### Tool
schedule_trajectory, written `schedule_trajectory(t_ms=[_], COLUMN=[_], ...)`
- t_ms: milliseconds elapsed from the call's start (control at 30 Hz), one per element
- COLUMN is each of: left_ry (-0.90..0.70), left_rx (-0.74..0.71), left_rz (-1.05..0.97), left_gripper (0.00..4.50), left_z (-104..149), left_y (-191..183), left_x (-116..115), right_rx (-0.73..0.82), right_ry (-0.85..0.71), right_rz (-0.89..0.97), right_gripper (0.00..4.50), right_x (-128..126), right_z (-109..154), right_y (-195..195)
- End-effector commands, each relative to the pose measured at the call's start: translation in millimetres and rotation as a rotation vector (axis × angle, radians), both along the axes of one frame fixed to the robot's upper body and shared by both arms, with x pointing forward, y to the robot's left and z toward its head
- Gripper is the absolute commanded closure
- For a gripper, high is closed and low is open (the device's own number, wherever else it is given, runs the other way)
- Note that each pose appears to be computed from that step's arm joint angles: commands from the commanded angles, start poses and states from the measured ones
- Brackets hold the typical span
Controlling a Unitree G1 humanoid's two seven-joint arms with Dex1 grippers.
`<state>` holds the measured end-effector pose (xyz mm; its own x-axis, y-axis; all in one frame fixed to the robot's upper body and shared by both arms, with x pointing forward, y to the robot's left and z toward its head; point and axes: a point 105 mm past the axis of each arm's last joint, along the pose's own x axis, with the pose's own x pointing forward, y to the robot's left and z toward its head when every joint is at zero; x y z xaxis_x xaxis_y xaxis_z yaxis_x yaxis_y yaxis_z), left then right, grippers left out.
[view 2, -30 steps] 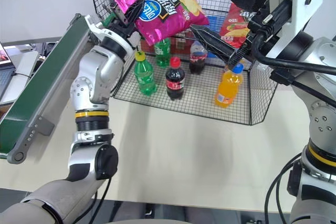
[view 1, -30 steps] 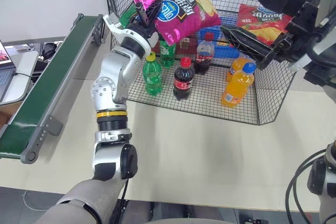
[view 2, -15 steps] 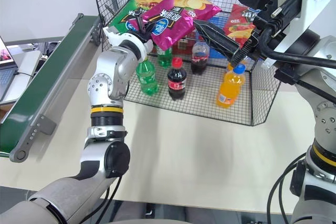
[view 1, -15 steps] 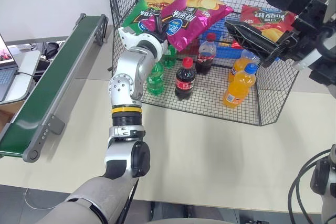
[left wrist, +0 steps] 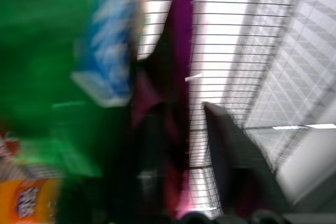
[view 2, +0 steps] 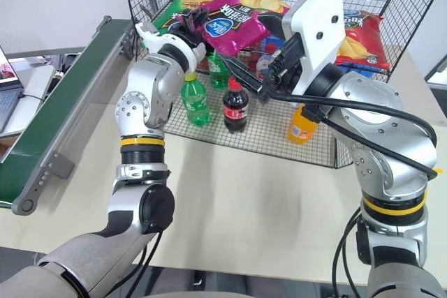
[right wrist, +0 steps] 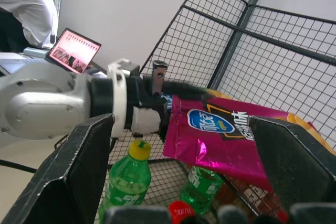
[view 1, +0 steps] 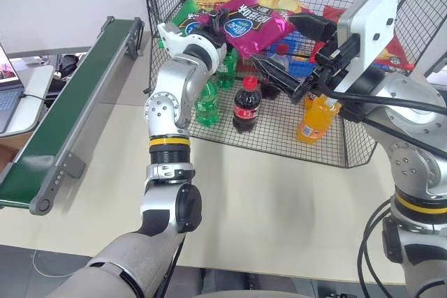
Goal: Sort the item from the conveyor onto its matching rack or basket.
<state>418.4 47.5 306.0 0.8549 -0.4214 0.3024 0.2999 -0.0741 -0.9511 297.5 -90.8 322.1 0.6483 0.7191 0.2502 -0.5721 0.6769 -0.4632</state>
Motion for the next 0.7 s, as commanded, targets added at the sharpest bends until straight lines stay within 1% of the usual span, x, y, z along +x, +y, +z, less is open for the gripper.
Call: schedule_trajectory(t_ms=[33,100,133,333,433,600,700], left_ry=[-0.042,-0.041,-0.04,-0.036,-0.033,-0.136,-0.243], left_rx=[-0.041,-0.036,-0.033,0.009,0.076,0.245,0.411], left_rz=[-0.069,-0.065,-0.064,-0.067,-0.065,-0.102,-0.12], left_gripper=[1.19,0.25,0.02,0.02,0.02,0.02,0.02], left_z=[8.2,6.9,6.1,2.0,-5.8,-3.5,-0.4], left_y=[-18.4,-14.5,-12.4,-1.6,10.8,30.1,41.4], left_x=[-15.1,-16.1,-17.0,-27.3,-36.9,-64.2,-82.2], right_rx=[0.025,0.026,0.028,0.032,0.021,0.003,-0.042], right_ry=[-0.088,-0.088,-0.088,-0.094,-0.089,-0.071,-0.054], right_rz=[-0.004,0.0,0.003,0.017,0.029,0.049,0.033], right_gripper=[0.0,0.0,0.0,0.0,0.0,0.0,0.0], right_x=[-6.7,-5.9,-5.5,-4.7,-3.6,0.0,6.1], right_z=[19.7,20.0,20.1,21.6,20.2,16.1,6.6], right_y=[-1.1,0.3,1.1,3.9,6.1,13.1,16.9])
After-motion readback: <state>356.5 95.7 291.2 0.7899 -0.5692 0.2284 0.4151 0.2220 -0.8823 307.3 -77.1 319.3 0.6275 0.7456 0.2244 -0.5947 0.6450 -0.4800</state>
